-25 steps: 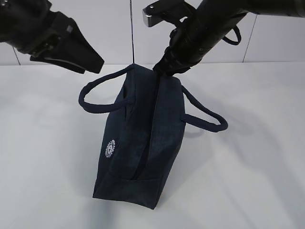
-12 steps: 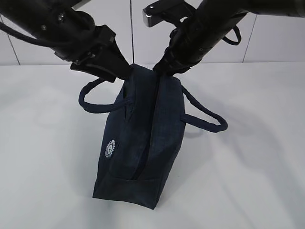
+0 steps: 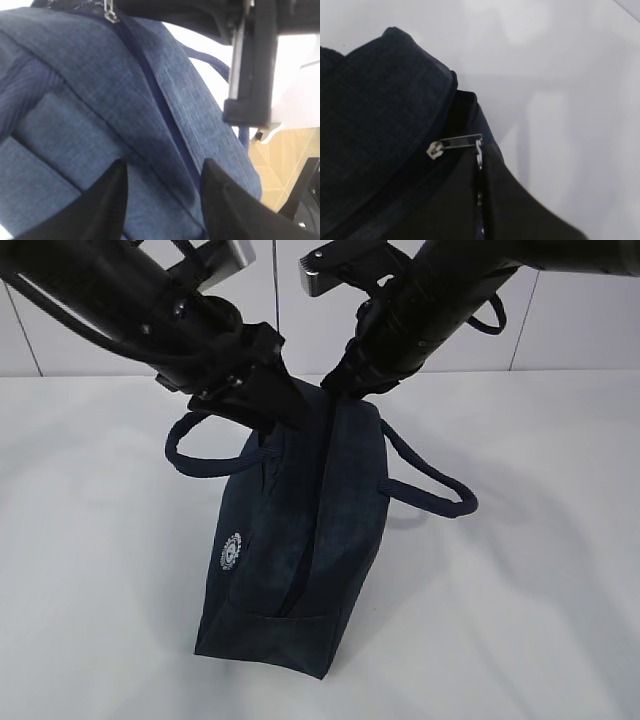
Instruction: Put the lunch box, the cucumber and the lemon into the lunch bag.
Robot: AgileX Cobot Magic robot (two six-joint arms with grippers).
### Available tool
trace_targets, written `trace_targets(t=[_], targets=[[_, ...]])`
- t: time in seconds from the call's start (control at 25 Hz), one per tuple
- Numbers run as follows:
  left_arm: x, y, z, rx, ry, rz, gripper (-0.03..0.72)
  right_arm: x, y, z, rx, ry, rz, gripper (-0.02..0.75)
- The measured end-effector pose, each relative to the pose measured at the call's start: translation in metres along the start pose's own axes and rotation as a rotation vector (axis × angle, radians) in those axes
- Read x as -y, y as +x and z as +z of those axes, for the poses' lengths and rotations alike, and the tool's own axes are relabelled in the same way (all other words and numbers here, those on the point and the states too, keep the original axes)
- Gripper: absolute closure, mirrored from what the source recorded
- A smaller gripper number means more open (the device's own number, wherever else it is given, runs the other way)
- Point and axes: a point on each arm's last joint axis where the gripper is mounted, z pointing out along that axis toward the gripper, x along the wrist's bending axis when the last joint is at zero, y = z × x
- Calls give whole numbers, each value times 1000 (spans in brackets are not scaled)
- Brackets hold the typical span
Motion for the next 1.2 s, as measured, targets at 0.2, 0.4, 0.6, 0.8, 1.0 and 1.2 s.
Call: trace_targets(t=[0.2,0.4,0.6,0.8,1.0,1.2], targets=[[0,3,5,-2,12,-5,412,0,0,0,0,0,0,738],[4,11,17,7,61,-29,488,0,0,0,0,0,0,738],[5,14,21,-1,81,-10,661,0,0,0,-1,0,1,738],[8,13,20,5,106,5,692,0,0,0,0,-2,1,738],[9,9,13,1,123,36,693,-1,0,0,5,-8,-14,738],[11,1,0,-3,130,70,693,-2,-2,0,24,-25,-30,738]])
